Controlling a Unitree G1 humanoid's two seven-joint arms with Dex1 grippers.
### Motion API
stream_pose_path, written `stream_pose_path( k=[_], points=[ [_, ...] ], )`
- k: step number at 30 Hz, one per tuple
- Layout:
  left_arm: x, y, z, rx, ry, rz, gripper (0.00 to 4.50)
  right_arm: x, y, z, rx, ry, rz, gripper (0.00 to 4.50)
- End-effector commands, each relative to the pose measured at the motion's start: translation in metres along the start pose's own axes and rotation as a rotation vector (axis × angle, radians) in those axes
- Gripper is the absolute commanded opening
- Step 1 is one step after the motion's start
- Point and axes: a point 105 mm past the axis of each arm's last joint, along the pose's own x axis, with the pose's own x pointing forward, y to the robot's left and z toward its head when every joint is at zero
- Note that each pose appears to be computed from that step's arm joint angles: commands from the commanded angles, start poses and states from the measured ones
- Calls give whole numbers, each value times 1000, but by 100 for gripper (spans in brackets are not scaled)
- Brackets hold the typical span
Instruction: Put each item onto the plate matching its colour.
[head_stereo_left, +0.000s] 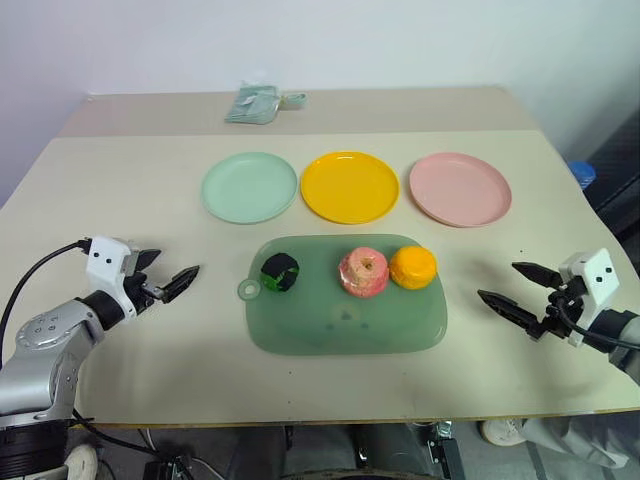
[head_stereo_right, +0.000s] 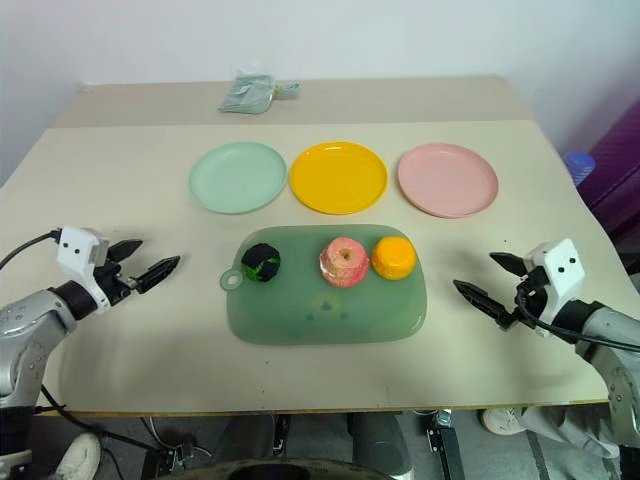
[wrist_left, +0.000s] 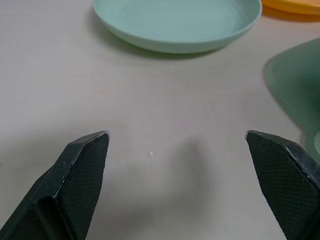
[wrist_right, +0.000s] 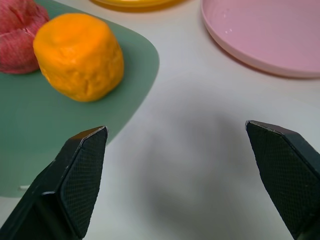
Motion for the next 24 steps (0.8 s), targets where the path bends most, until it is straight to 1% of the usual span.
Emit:
stream_pose_path(
  k=[1,3,8,11,13,16,19,21,24],
  points=[
    [-2,0,12,36,-33,9,450,5,6,11,-36,-28,3,449],
    [-1,-2,13,37,-39,15,450,6,7,12,-39,-30,0,449],
    [5,-7,25,-4,-100,29,450,15,3,21,-62,-61,-43,449],
    [16,-22,37,-28,-144,-28,450,16,-3,30,-86,-95,-105,449],
    [24,-34,50,-44,-182,-86,450,14,-2,37,-85,-121,-122,449],
    [31,-50,65,-49,-217,-201,450,13,9,44,-51,-146,-94,449],
    [39,-81,79,-27,-218,-390,450,10,24,48,-25,-158,-44,449],
    [37,-101,79,23,-184,-514,450,9,36,51,-17,-155,2,449],
    [37,-114,73,87,-113,-609,450,7,63,54,9,-138,129,449]
  ],
)
